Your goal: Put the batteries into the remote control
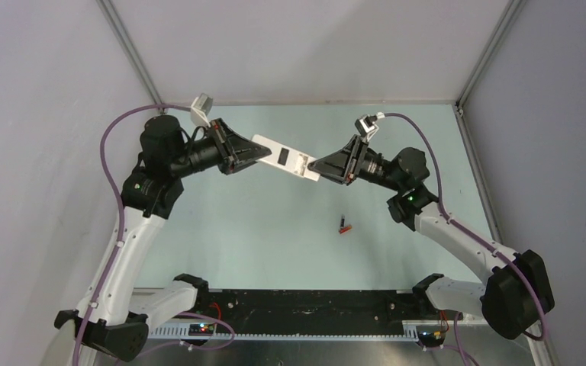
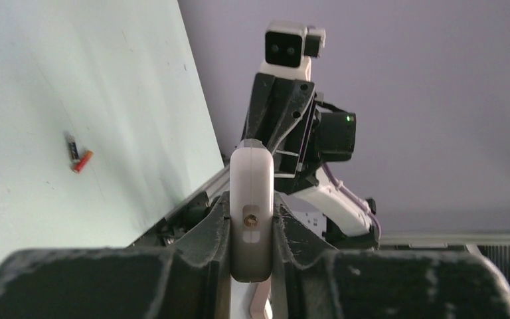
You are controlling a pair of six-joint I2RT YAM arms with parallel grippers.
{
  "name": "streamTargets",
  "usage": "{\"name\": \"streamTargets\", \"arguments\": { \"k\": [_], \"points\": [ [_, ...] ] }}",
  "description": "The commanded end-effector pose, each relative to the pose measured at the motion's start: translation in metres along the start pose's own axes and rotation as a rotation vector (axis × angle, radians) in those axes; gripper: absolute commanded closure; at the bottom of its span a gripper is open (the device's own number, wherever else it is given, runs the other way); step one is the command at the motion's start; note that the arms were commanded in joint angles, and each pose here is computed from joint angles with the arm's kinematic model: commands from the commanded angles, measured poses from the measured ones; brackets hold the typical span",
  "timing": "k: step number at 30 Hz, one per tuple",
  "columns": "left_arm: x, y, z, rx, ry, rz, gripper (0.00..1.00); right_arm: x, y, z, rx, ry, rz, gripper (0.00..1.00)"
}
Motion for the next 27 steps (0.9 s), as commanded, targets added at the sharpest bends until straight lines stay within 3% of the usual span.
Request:
{"name": "streamTargets", "arguments": {
  "k": [1, 19, 23, 27],
  "points": [
    [-0.008, 0.010, 0.012, -0.099, -0.050, -0.017, 1.00, -0.003, 0.008, 0.006, -0.009, 0.060, 0.000, 0.94],
    [0.044, -0.007, 0.006, -0.108, -0.078, 0.126, 1.00, -0.002, 0.009, 0.014, -0.042, 0.008, 0.004, 1.00],
    [0.061, -0.006, 0.002, -0.121, -0.113, 0.182, 1.00, -0.023, 0.026, 0.030, -0.134, -0.007, -0.157, 1.00],
    [0.073, -0.002, -0.004, -0.110, -0.165, 0.221, 1.00, -0.062, 0.064, 0.045, -0.327, 0.046, -0.487, 1.00]
  ]
}}
Point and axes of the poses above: each gripper's point midway between its finger pads, its own y axis back along the fingers, its own x axis along the line the jaws close on, z = x × y, the point moved 8 cm from there along y, back along the fingers, and after that the axes turned 7 degrees about -y, right-handed, at the moved point
